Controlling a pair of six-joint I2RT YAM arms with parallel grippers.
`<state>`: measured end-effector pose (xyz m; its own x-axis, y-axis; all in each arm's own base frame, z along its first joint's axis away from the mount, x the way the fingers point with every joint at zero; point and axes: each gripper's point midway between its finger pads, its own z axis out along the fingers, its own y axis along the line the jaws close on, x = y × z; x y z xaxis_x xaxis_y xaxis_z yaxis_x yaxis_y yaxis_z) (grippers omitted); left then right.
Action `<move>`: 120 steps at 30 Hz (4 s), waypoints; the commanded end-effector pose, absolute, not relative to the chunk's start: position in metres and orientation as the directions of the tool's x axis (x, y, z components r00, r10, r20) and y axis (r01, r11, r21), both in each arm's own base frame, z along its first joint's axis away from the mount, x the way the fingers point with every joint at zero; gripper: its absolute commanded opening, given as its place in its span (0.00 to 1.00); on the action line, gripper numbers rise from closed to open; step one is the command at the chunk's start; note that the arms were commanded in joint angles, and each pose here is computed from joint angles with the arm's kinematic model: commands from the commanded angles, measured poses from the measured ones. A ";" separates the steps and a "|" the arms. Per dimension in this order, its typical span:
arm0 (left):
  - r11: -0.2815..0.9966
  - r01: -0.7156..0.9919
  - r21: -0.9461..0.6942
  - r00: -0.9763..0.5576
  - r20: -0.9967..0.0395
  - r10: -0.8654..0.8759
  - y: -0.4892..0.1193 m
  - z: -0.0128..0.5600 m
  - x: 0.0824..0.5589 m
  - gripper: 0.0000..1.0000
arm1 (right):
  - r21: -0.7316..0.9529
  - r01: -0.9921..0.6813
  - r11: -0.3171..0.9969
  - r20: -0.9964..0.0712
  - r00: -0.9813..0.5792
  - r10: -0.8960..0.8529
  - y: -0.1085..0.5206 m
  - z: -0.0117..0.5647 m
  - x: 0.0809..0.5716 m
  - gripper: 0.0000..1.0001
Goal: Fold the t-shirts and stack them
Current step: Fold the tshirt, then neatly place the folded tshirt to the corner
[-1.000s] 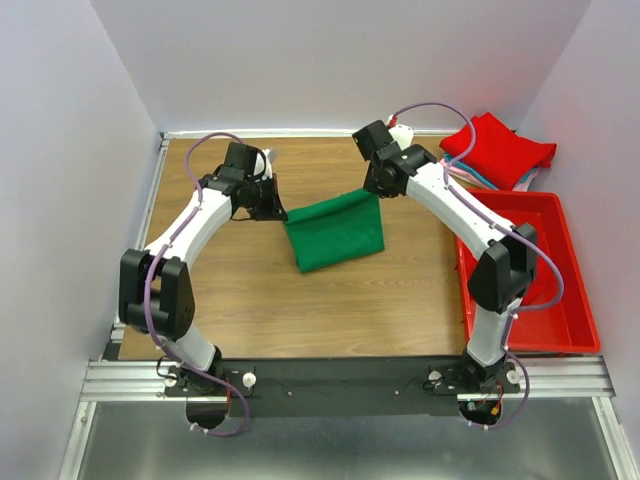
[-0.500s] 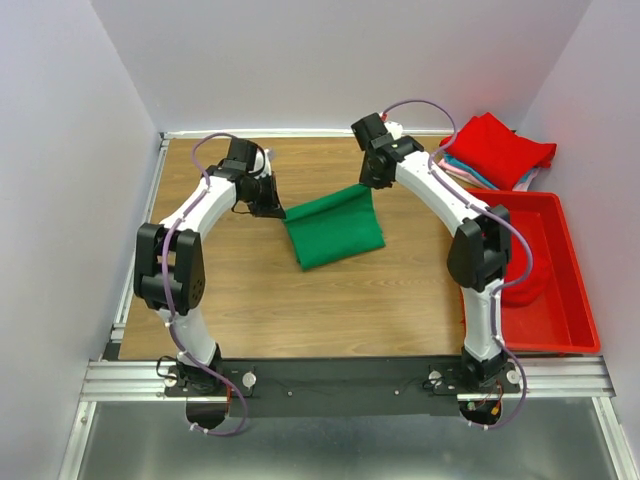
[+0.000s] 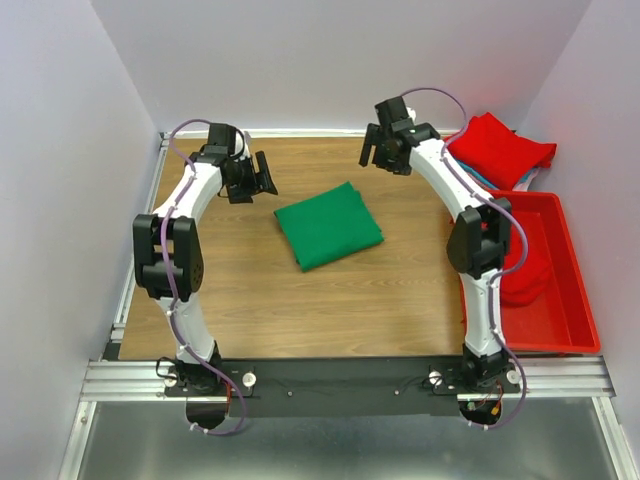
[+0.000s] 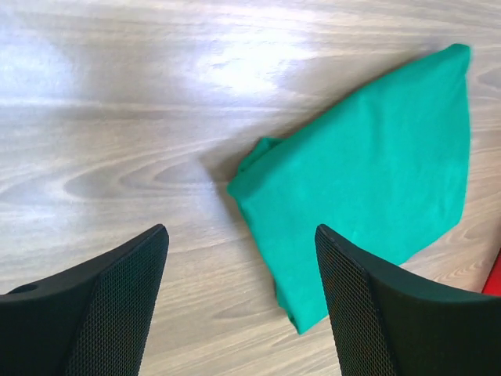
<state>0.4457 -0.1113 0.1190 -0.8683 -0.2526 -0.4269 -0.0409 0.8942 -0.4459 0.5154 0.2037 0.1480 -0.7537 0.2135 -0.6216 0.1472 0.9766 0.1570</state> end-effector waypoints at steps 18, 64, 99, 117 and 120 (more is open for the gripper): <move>0.870 0.077 -0.488 -0.932 -0.346 -0.112 -0.142 0.072 0.388 0.80 | 0.555 -0.221 0.802 -0.493 -0.864 0.103 0.215 0.132 0.460 0.93; 0.863 0.082 -0.499 -0.980 -0.198 -0.022 -0.165 -0.006 0.384 0.21 | 0.682 -0.203 0.703 -0.219 -0.973 -0.068 0.264 -0.020 0.404 0.87; 0.866 0.107 -0.488 -0.938 -0.338 -0.075 -0.144 0.052 0.431 0.84 | 0.392 -0.125 0.912 -0.554 -0.823 0.125 0.194 0.095 0.511 0.02; 0.879 0.054 -0.474 -0.957 -0.277 -0.090 -0.129 0.023 0.398 0.84 | 0.153 0.056 0.987 -0.769 -0.621 0.155 0.074 0.171 0.617 0.01; 0.883 0.046 -0.467 -0.961 -0.263 -0.089 -0.127 0.018 0.391 0.84 | 0.152 0.095 0.984 -0.788 -0.589 0.179 0.052 0.178 0.629 0.01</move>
